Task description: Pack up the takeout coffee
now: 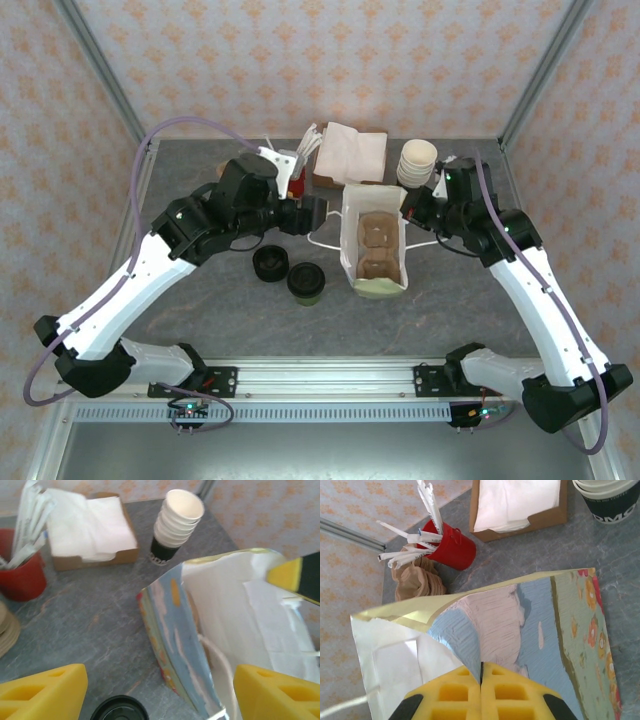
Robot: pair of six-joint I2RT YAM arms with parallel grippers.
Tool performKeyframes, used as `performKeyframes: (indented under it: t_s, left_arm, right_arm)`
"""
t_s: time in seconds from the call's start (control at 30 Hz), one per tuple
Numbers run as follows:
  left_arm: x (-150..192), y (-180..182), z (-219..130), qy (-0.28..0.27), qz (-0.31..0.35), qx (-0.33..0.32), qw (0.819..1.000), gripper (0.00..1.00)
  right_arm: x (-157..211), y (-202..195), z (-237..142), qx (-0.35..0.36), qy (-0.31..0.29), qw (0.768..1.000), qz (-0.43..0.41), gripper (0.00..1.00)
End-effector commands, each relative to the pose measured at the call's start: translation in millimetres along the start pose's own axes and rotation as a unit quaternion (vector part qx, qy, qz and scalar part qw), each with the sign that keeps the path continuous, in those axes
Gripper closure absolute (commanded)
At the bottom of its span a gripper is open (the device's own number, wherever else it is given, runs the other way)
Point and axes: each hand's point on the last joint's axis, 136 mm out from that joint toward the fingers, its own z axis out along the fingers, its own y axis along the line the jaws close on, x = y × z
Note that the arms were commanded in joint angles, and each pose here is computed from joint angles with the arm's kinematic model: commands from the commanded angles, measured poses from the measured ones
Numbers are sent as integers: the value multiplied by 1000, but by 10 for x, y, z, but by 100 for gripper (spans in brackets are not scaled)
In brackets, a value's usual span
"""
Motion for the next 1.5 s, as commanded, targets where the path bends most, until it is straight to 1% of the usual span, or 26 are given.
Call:
performKeyframes:
  t_s: [0.0,0.1,0.2,0.37,0.5,0.63,0.77,0.9,0.93,1.0,1.07,1.1,1.23,1.3,1.4,1.47]
  left_arm:
    - [160,313,-61,10,-41,-69,997,20]
    - [400,483,-22,42,-55,-103,992,19]
    - [701,625,30,85,-64,-131,986,16]
    - [1095,782,45,129,-98,-157,974,12]
    - [1340,833,51,159,-97,-162,969,12]
    - [1470,761,90,160,-83,-135,974,11]
    - [1625,666,209,178,-61,-110,976,11]
    - [1759,629,342,204,-40,-107,972,11]
    - [1767,608,370,206,-31,-105,972,10]
    - [1784,566,424,209,-23,-102,972,8]
    - [1799,557,473,212,-22,-102,972,7]
    - [1814,562,494,216,-8,-101,971,6]
    - [1848,543,562,216,-11,-94,972,6]
    - [1838,519,577,215,-9,-90,972,6]
    - [1837,538,579,221,1,-96,971,6]
    - [1845,527,588,225,3,-94,970,6]
  right_arm:
    - [49,-54,-25,6,-3,999,37,100]
    - [113,-149,-5,27,9,999,43,100]
    - [144,-158,10,29,18,998,48,100]
    - [189,-182,41,32,28,998,49,100]
    - [206,-216,33,41,31,998,43,100]
    - [213,-279,18,57,30,997,42,100]
    - [212,-321,2,67,26,996,52,100]
    - [242,-370,-17,77,27,995,63,100]
    - [256,-376,-20,76,28,995,66,98]
    - [290,-388,-30,74,32,994,66,86]
    - [282,-428,-86,80,31,995,60,68]
    - [268,-450,-120,82,29,995,56,63]
    - [84,-532,-277,90,9,995,35,44]
    - [2,-507,-314,84,8,996,10,40]
    - [-111,-488,-307,89,11,995,-32,30]
    - [-165,-474,-239,86,28,995,-52,29]
